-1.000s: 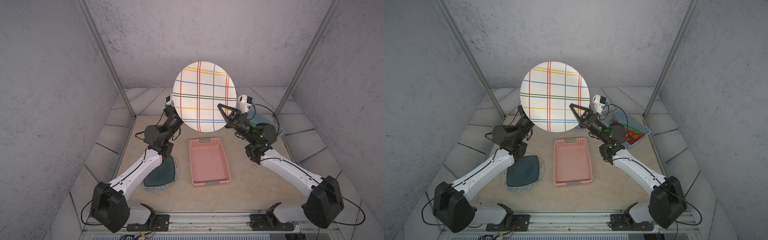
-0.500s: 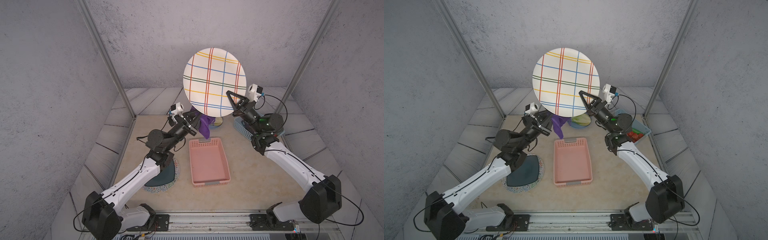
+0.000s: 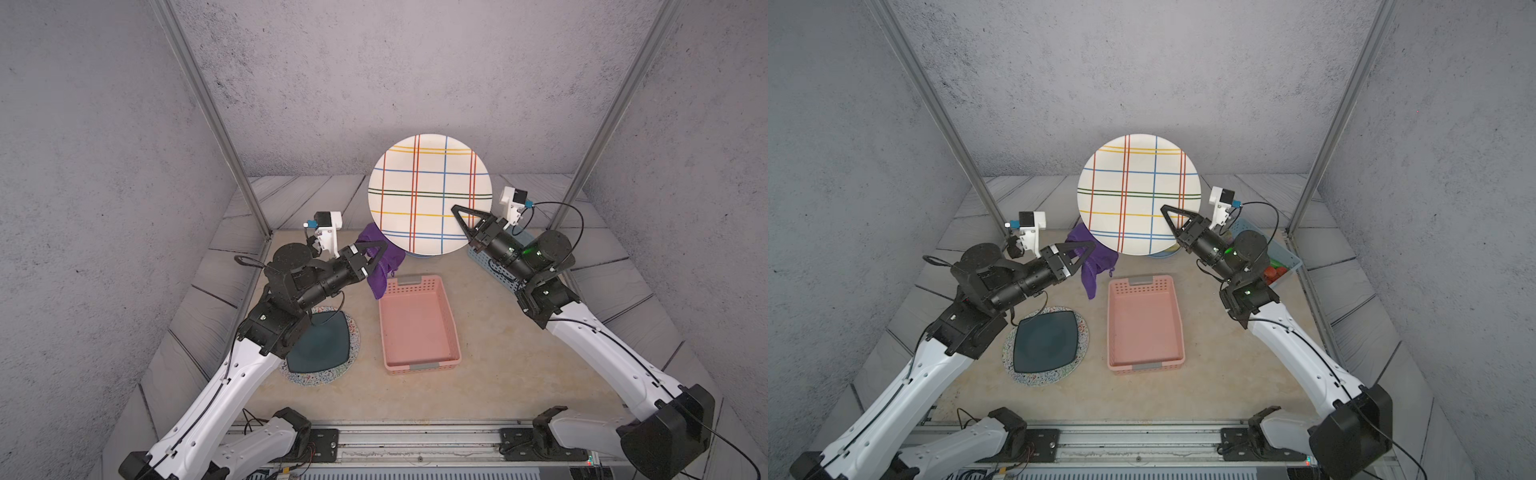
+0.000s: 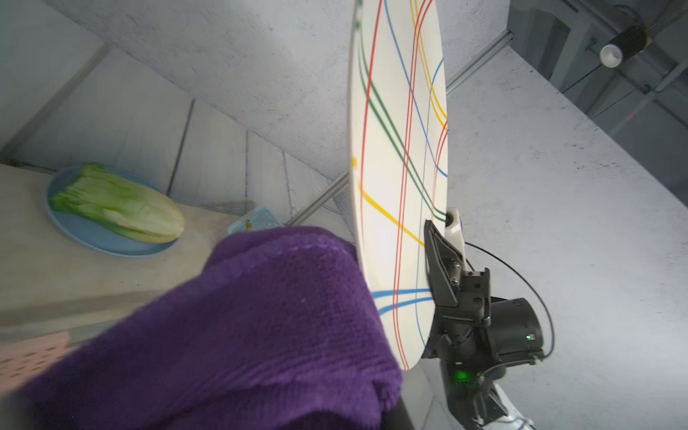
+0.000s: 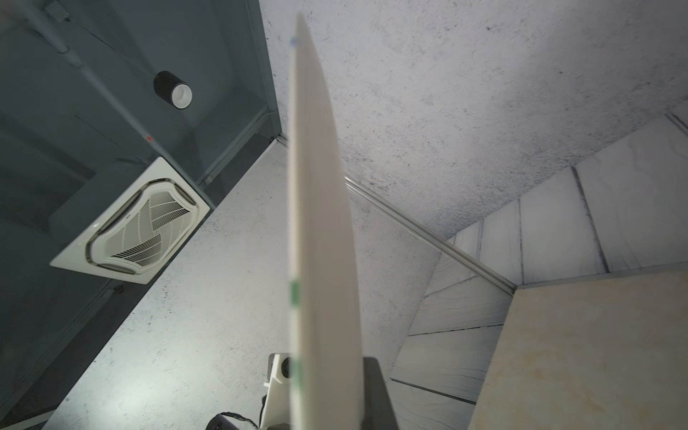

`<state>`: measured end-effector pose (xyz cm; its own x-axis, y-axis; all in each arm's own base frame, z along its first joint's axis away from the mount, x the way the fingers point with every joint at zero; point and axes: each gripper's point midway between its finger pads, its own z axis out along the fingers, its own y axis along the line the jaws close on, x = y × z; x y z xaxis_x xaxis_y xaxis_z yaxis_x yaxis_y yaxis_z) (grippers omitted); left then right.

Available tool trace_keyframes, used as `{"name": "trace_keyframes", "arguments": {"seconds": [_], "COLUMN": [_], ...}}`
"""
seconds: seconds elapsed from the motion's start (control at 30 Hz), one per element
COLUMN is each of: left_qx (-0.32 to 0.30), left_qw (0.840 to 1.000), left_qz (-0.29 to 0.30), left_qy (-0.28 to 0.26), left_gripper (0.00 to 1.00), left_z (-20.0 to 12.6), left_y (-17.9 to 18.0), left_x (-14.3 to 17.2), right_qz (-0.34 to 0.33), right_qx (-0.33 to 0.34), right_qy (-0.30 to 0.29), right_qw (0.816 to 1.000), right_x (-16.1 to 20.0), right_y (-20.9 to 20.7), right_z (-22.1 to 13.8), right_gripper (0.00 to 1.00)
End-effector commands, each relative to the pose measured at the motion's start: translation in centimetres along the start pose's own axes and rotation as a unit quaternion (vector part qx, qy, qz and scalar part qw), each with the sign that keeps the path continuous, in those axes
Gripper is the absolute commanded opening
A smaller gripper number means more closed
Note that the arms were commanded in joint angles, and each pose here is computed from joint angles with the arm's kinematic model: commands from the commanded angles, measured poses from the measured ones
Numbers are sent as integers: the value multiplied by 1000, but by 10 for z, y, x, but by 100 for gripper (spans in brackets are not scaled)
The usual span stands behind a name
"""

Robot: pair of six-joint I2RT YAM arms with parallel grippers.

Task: Wipe the wet plate dry
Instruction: Wipe the plate with towel.

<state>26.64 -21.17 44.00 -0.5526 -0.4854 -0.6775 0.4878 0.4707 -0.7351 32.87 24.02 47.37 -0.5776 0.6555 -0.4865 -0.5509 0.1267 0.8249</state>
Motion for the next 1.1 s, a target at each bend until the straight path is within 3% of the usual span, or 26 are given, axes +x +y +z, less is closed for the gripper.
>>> {"name": "trace_keyframes", "arguments": {"seconds": [0.0,0.1,0.27,0.47,0.57,0.63,0.67,0.73,0.8,0.97,1.07], "left_qx": [-48,-56,-96,-170,-160,-89,-57,-37,-35,-78,-76], "left_qw": [992,992,990,975,972,975,969,943,927,949,953], "left_qz": [103,108,107,142,171,179,190,247,267,196,164], "left_qy": [-49,-19,6,-9,26,97,145,220,261,233,244], "left_gripper": [0,0,0,0,0,0,0,0,0,0,0], "left_z": [-35,-25,-1,3,17,41,54,69,74,60,50], "left_y": [-7,0,30,64,64,46,35,17,14,48,57], "left_x": [-27,-18,-10,-50,-52,-27,-3,47,81,95,108], "right_qz": [-50,-61,-66,-67,-80,-81,-78,-66,-56,15,28], "right_qx": [5,-61,-104,-143,-155,-158,-158,-157,-146,-119,-113], "right_qy": [11,57,87,155,199,209,202,180,168,64,51], "right_qw": [999,995,989,975,964,962,963,969,973,991,992], "right_x": [4,24,45,96,131,139,137,131,121,50,38], "right_y": [7,37,58,72,80,80,78,75,68,34,23], "right_z": [-4,8,14,4,-2,-2,0,5,11,1,-8], "right_gripper": [0,0,0,0,0,0,0,0,0,0,0]}}
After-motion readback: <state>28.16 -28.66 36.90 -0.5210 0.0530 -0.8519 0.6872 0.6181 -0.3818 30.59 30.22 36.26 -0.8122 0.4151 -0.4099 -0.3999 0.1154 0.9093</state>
